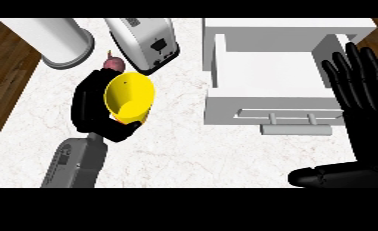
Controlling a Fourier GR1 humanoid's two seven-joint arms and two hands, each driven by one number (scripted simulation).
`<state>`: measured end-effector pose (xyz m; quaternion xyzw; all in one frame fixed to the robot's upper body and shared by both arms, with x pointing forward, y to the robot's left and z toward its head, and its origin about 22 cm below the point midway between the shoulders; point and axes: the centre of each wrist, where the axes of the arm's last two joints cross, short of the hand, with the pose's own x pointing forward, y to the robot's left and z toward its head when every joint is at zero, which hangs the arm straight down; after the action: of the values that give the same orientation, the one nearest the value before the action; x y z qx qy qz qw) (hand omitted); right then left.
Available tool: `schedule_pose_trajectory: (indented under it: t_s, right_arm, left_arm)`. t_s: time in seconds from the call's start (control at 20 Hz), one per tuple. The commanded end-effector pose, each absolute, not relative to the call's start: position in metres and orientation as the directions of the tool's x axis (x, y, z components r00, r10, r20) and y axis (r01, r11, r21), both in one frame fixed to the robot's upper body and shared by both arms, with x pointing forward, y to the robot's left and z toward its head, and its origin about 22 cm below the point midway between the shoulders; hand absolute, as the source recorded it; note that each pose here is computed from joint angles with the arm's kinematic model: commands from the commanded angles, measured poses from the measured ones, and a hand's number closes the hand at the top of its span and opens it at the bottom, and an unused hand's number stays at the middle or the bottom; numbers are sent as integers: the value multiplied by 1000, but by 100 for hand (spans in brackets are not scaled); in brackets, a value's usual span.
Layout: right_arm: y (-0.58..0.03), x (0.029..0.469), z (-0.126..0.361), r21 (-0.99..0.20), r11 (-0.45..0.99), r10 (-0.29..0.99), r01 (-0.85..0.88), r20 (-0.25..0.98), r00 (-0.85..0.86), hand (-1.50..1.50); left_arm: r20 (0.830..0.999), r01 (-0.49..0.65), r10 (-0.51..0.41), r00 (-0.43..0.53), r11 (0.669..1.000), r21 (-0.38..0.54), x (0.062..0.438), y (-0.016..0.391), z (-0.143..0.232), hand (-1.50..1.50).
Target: Pick up the cup, place it into the drawer and close the drawer
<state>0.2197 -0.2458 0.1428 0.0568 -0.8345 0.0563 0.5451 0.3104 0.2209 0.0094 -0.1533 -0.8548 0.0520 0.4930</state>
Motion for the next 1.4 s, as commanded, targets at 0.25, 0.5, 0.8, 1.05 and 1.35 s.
schedule_pose_trajectory:
  t_s: [0.25,0.5,0.8,1.05,1.35]
  right_arm:
    - [-240,224,129,-45,989,-17,-144,916,-401,-150]
    - [-252,220,155,-15,989,-47,-149,912,-406,-150]
    - [-246,222,132,-38,986,-32,-165,915,-402,-150]
    - [-251,225,131,-28,984,-50,-175,905,-423,-150]
    - [-261,225,131,-31,985,-42,-168,909,-414,-150]
  left_arm:
    - [816,257,312,-487,944,-208,338,179,101,150]
    - [826,226,261,-500,960,-166,369,147,145,150]
    - [828,238,230,-510,964,-121,384,115,163,150]
    - [864,261,201,-462,962,-84,391,88,160,150]
    - [887,237,133,-442,971,-28,412,65,183,150]
